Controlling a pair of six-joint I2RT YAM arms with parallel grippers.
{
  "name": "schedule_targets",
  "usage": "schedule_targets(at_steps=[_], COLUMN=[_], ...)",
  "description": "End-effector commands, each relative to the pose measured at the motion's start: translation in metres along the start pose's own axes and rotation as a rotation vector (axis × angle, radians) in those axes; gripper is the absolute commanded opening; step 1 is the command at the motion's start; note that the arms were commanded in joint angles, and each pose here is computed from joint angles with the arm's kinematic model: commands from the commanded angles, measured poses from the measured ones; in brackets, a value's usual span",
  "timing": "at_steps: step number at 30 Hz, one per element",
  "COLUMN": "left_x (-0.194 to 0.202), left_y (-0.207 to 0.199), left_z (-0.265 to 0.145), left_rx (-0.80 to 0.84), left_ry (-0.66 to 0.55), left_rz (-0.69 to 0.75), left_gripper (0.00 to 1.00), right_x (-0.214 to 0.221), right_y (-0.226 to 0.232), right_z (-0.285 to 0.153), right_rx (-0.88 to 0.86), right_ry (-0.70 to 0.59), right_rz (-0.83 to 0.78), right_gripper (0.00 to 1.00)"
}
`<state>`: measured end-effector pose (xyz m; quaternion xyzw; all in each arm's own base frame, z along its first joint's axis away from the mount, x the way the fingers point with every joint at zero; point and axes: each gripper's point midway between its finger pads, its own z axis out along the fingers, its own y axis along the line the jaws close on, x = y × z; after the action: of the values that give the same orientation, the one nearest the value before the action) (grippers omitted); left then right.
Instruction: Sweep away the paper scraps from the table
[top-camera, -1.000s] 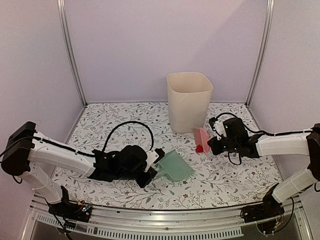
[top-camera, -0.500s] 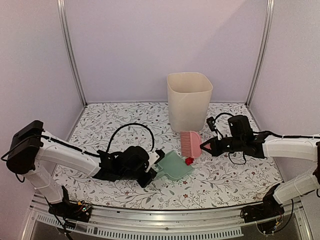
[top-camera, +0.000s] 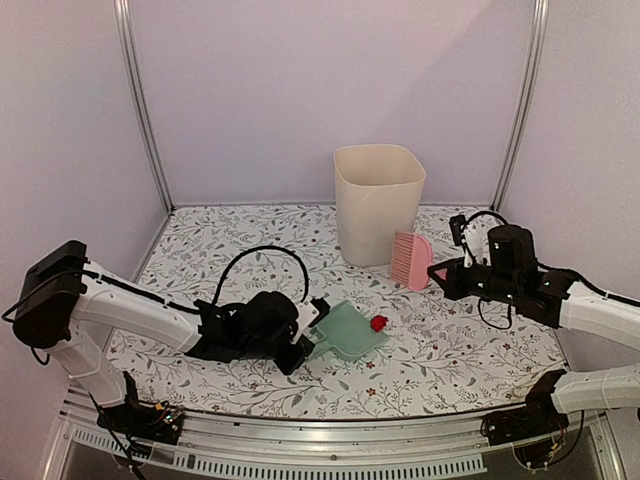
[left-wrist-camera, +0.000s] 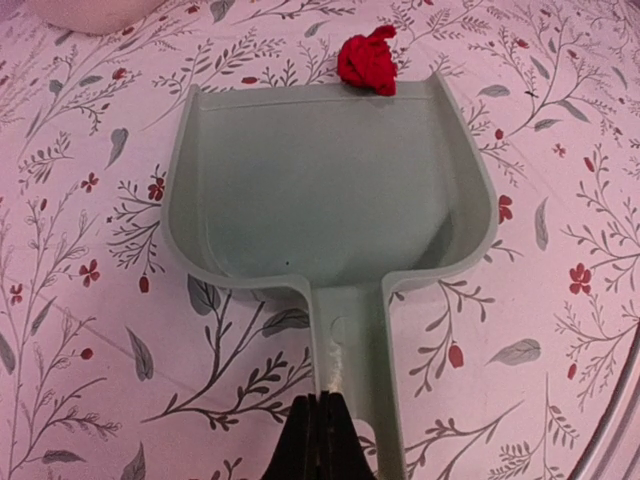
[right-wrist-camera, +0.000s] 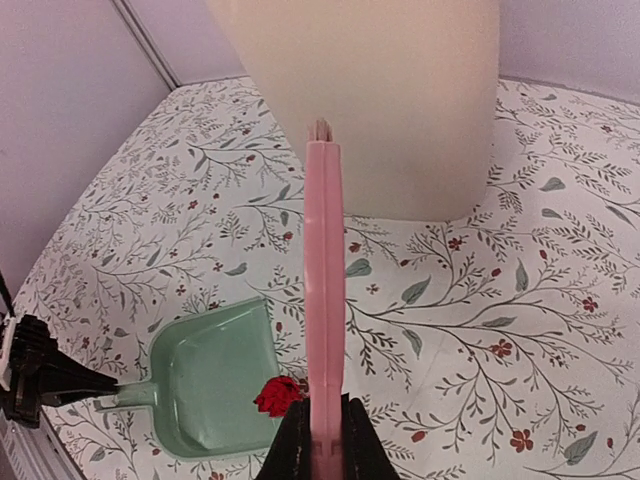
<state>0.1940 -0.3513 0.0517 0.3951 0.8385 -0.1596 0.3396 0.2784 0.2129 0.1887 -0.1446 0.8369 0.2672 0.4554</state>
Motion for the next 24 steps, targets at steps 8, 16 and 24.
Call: schedule_targets(at_steps=[8, 16, 24], left_x=[-0.003, 0.000, -0.002], left_y=[0.002, 0.003, 0.001], left_z=[0.003, 0.003, 0.002], left_rx=[0.008, 0.004, 0.014], left_ry=[-0.003, 0.004, -0.002], left_rz=[-0.013, -0.010, -0.011], left_gripper=[0.00, 0.00, 0.00], right_x=[0.061, 0.064, 0.003], right_y=[-0.003, 0.076, 0.088], right_z=[0.031, 0.022, -0.027], right_rx=[0.040, -0.319, -0.338], right_ry=[0.232, 0.238, 0.025], right_rz=[-0.028, -0.081, -0.042], right_gripper=[0.00, 0.00, 0.00])
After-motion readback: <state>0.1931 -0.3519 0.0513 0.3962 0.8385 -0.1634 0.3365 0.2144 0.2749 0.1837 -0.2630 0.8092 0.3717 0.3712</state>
